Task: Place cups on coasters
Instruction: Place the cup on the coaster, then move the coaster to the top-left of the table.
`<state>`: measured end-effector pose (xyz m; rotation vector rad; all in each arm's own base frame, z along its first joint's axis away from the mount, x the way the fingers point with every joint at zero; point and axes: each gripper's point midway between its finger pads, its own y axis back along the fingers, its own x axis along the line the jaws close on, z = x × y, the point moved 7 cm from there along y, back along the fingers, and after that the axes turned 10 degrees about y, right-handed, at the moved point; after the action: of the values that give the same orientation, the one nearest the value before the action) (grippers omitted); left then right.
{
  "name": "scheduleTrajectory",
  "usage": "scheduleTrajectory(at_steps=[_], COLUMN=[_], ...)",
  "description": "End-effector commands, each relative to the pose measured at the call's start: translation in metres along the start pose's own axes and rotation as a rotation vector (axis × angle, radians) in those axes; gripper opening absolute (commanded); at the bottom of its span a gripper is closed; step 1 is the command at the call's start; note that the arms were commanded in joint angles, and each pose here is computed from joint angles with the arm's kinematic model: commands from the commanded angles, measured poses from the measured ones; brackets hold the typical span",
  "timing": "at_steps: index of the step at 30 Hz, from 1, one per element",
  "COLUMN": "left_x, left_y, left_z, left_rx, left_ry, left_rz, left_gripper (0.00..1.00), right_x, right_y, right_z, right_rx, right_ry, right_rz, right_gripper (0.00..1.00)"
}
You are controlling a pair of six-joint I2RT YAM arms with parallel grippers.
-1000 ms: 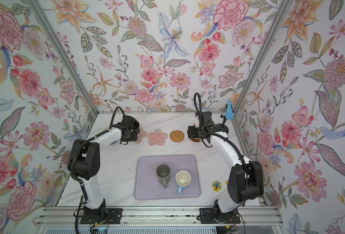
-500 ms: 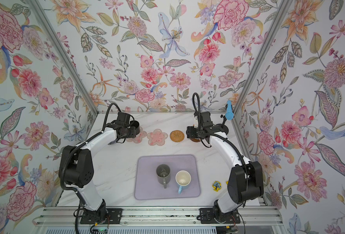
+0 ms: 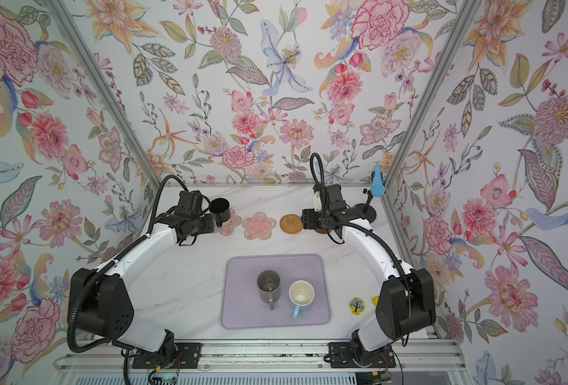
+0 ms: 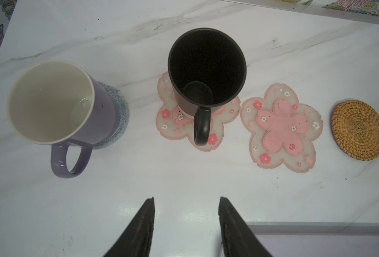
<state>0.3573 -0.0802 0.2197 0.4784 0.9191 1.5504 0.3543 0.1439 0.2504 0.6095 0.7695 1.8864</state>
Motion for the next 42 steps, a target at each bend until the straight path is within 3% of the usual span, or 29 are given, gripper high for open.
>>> scheduleTrajectory(at_steps=[1,7,24,42], left_x=[0.012,0.022,0.039,0.049], left_y=[0.014,0.028,0.049,0.032], left_z=[-0.004,-0.015,-0.029,-0.067], left_rx=[-0.015,-0.024,-0.042,0.024], left_ry=[0.014,0.012,0.013,0.051], left_rz=[0.03,0.045,0.1,0.062], left_gripper=[0.48,0.44,0.46,0.33], right_x=[0.006,0.014,0.057,0.089], right_y=[0.013,0.018,0.039,0.041], right_z=[0.001,0.0,-0.006,-0.025], right_rx=[-0.015,-0.024,-0.066,-0.049], right_ry=[0.008,0.024,0.077,0.11], right_rz=[0.002,0.013,0.068,0.1], right_gripper=[0.71,0.69,0.68,0.66])
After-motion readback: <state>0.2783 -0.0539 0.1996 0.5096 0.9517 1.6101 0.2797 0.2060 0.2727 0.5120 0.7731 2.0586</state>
